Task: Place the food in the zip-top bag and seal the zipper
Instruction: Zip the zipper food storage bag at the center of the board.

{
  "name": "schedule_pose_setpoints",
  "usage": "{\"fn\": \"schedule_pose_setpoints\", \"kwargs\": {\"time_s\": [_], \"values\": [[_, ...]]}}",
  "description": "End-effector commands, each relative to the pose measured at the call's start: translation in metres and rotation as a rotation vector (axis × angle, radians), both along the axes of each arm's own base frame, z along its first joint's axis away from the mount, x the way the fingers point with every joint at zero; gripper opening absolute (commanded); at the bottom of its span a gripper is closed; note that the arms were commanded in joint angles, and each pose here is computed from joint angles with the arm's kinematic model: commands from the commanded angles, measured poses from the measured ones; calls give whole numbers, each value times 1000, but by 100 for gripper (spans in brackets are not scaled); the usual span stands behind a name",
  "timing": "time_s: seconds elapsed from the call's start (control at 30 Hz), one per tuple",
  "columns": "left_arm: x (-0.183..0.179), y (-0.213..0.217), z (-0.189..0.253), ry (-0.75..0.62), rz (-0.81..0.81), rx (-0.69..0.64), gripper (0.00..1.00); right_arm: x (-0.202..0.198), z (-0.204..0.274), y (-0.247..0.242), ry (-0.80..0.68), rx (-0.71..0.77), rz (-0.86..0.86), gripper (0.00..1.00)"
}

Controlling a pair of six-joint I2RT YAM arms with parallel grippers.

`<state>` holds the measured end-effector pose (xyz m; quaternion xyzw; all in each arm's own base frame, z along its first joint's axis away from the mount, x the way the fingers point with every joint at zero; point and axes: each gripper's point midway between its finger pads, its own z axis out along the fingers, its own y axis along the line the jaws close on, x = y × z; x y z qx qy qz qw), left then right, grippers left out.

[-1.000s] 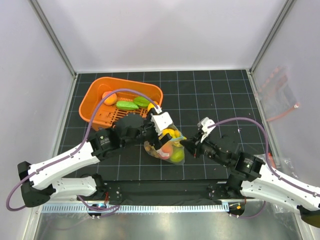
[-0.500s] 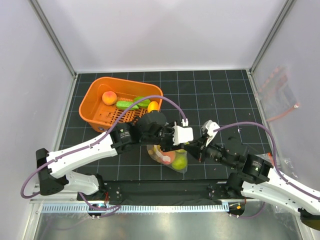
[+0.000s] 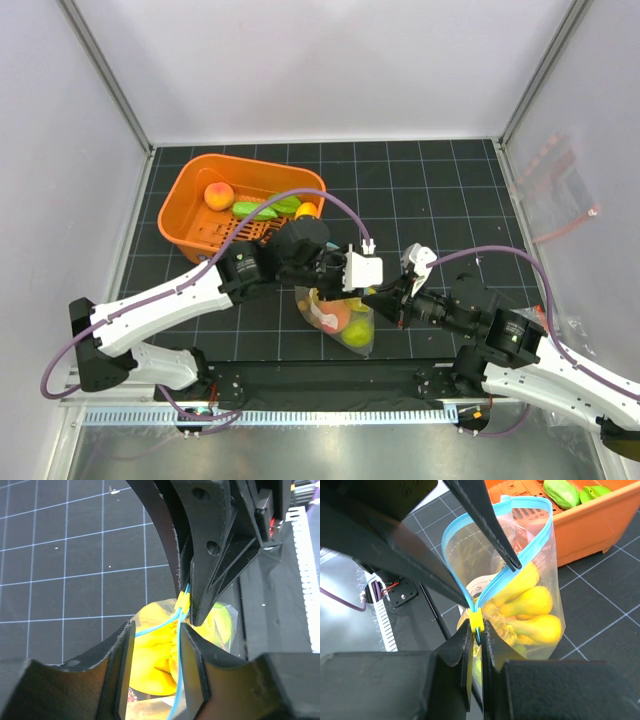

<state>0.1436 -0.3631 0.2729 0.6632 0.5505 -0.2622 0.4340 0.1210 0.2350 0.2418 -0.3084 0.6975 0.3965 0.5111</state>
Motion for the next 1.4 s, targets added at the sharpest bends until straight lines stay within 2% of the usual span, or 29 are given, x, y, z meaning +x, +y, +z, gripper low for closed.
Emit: {"fn": "schedule_pose_setpoints", "kwargs": {"time_s": [0.0, 0.17, 0.53, 0.73, 0.87, 1.17, 1.37], "values": [[-1, -5, 27, 19, -50, -40, 43, -4, 34, 5, -66, 87, 37, 1], [-6, -7, 23, 110, -100, 2, 30, -4, 34, 5, -68, 88, 38, 1], [-30, -5, 28, 170, -229, -21, 41, -5, 32, 7, -63, 78, 48, 1], [-25, -9, 11, 218, -206, 59, 39, -5, 32, 8, -63, 78, 53, 1], [-29, -15, 13, 246, -234, 61, 39, -5, 32, 8, -66, 77, 56, 1], [-21, -9, 6, 271, -161, 104, 22, -5, 33, 6, -70, 81, 47, 1], [-14, -7, -1, 279, -97, 135, 0, 2, 37, -6, -89, 107, -24, 1]]}}
